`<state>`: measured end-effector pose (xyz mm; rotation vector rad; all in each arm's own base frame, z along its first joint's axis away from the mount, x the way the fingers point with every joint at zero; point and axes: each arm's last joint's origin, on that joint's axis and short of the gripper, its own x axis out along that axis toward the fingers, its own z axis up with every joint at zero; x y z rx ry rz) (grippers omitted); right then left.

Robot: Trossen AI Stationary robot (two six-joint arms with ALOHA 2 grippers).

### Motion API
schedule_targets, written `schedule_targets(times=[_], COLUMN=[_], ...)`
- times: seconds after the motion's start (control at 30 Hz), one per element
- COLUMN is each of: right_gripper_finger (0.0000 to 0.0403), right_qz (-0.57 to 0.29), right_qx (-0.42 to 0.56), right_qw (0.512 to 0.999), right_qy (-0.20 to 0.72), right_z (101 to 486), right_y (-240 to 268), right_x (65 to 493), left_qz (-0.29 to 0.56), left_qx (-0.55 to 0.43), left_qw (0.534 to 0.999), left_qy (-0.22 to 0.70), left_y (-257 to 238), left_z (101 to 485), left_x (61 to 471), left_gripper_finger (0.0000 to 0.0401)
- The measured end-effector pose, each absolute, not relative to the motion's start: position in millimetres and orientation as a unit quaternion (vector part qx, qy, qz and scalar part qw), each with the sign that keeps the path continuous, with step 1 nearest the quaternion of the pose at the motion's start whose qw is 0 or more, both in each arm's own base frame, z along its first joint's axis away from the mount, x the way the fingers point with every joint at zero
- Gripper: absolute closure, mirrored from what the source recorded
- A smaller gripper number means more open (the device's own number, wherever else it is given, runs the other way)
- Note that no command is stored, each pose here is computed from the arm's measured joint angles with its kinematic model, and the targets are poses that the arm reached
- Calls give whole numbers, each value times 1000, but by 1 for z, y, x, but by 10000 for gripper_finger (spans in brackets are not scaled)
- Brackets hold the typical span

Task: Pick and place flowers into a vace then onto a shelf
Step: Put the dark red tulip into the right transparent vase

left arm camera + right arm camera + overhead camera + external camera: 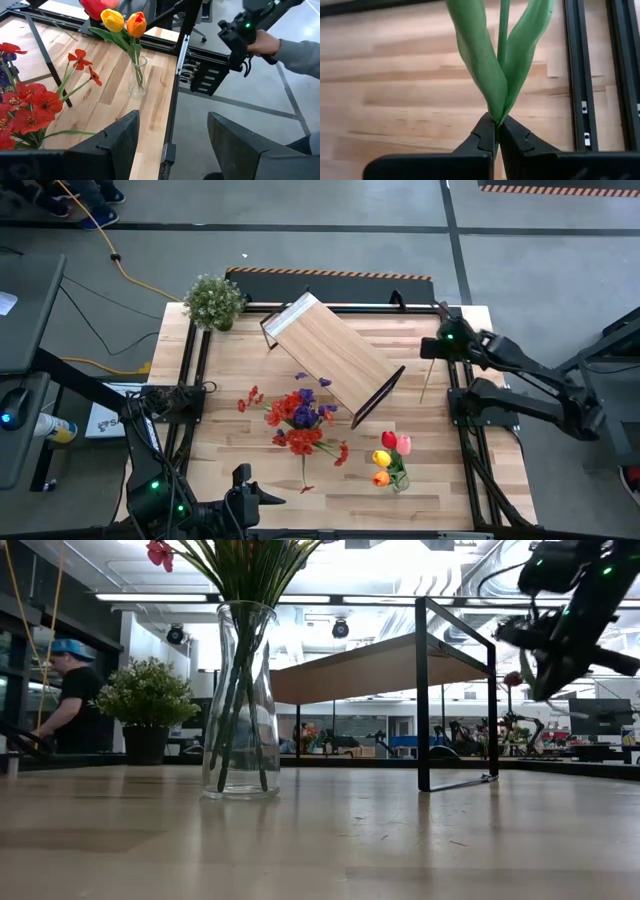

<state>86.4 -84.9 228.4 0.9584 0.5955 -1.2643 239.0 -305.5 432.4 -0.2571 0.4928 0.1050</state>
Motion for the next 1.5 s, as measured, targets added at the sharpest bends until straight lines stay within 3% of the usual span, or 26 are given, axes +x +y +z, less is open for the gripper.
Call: schedule_targets(times=[0.7,1.07,1.5], right_gripper_finger=[397,399,400], right_qz=[-439,-274,-38], right_qx=[441,414,341], right_qw=[783,848,885], right_qy=[5,-184,-315], right_z=[273,316,361], right_y=[-46,-37,-20], right_x=[47,45,36], left_qz=[51,53,57], left_qx=[-128,-136,-139], left_qw=[960,959,959], left_qy=[242,241,239], left_y=[-306,-306,-306], left_z=[433,433,433], left_x=[239,239,239], left_gripper_finger=[135,135,135])
